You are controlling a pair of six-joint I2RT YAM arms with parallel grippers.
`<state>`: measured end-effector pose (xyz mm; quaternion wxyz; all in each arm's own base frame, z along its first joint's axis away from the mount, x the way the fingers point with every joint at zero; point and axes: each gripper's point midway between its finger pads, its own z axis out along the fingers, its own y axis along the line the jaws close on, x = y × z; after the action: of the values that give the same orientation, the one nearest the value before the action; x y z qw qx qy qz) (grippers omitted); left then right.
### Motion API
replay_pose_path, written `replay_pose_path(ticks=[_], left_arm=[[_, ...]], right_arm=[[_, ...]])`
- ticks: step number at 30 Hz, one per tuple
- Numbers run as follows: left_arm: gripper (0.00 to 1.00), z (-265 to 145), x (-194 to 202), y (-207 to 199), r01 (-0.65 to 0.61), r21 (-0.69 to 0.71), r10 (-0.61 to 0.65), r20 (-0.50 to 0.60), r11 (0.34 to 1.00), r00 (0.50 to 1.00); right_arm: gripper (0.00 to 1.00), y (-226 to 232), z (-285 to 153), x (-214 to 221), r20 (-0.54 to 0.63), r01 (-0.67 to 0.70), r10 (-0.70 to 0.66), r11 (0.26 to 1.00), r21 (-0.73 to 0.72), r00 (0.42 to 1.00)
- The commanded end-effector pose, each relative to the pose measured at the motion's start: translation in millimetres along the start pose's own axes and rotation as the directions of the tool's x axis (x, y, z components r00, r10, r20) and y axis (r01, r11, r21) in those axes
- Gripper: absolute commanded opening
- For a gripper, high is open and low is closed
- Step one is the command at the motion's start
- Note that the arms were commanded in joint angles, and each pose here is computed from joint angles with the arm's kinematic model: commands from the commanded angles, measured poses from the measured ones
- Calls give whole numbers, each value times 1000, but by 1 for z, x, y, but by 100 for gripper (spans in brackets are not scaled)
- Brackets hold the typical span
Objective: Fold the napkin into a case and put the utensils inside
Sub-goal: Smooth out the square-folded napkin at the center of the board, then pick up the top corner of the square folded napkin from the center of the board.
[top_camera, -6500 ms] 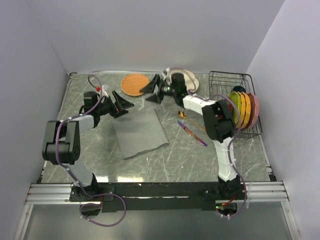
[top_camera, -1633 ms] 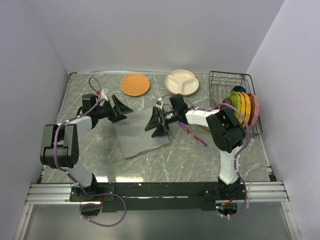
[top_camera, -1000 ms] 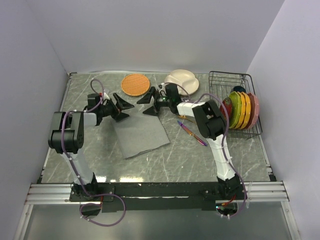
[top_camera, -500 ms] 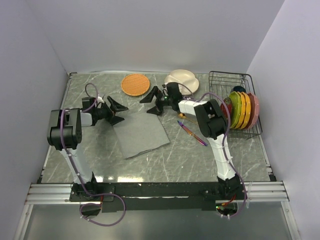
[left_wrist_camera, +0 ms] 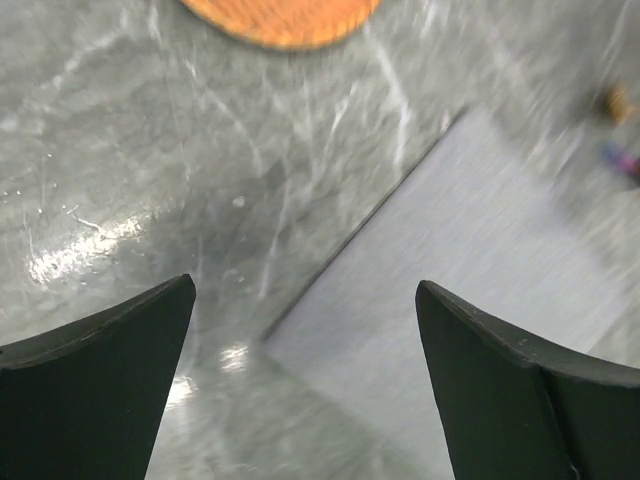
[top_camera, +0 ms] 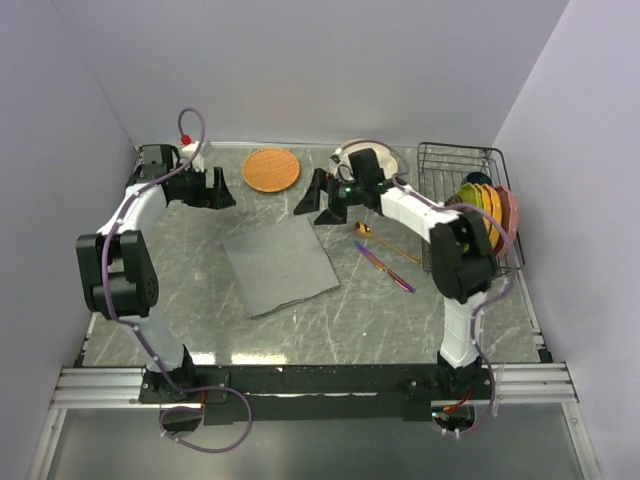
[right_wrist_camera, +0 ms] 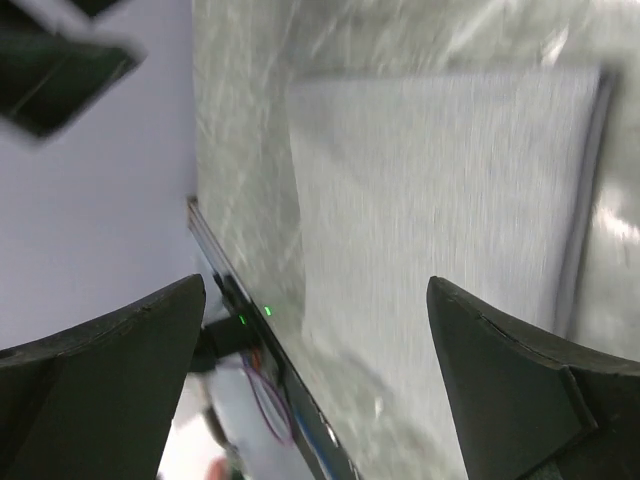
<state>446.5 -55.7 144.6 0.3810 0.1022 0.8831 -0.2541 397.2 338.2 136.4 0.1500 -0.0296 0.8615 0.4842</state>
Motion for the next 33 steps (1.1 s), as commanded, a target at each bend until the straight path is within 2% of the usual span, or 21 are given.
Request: replay_pose_path(ticks=[1, 5, 9, 15, 16, 18, 20, 22, 25, 27, 28, 30, 31, 32, 33], left_arm=[[99, 15, 59, 12, -153, 89, 170, -244, 984, 955], [99, 30, 79, 7, -167, 92, 187, -303, 982, 934], [99, 28, 111, 4, -125, 83, 147, -357, 989, 923], [95, 0, 167, -31, -51, 155, 116, -448, 987, 886], [94, -9, 164, -36, -77, 161, 140, -431, 984, 891], [94, -16, 179, -58, -95, 207, 182, -459, 974, 869], [94, -26, 178, -74, -130, 237, 228, -451, 963, 863], [95, -31, 169, -73, -150, 198, 224, -439, 969, 870], [96, -41, 143, -54, -221, 106, 245, -395, 970, 885], [99, -53, 114, -33, -280, 36, 277, -309, 959, 910], [99, -65, 98, -32, -386, 45, 384, -247, 921, 889], [98, -78, 106, -43, -505, 131, 521, -232, 853, 821], [96, -85, 102, -59, -670, 232, 705, -131, 705, 697], [94, -87, 110, -65, -709, 273, 752, -104, 650, 650], [88, -90, 113, -71, -738, 300, 786, -74, 605, 614]], right_arm=[[100, -32, -34, 36, -68, 77, -69, 988, 137, 995], [100, -44, -47, 46, -94, 136, -119, 970, 201, 988], [100, -56, -55, 47, -111, 140, -117, 963, 232, 987], [100, -69, -64, 37, -124, 146, -118, 957, 249, 985], [100, -74, -64, 36, -130, 152, -122, 956, 252, 984], [100, -72, -65, 32, -138, 163, -132, 956, 242, 982], [100, -72, -63, 29, -147, 174, -142, 956, 237, 979], [100, -73, -60, 28, -155, 179, -147, 958, 224, 977], [100, -73, -57, 24, -154, 190, -159, 957, 217, 975], [100, -73, -56, 22, -149, 193, -162, 957, 217, 975], [100, -72, -57, 22, -148, 189, -159, 958, 216, 976], [100, -70, -56, 22, -144, 186, -158, 960, 209, 977], [100, -68, -57, 22, -142, 186, -159, 961, 206, 977], [100, -69, -57, 23, -142, 186, -159, 961, 206, 977], [100, -68, -57, 23, -140, 190, -163, 961, 202, 977]])
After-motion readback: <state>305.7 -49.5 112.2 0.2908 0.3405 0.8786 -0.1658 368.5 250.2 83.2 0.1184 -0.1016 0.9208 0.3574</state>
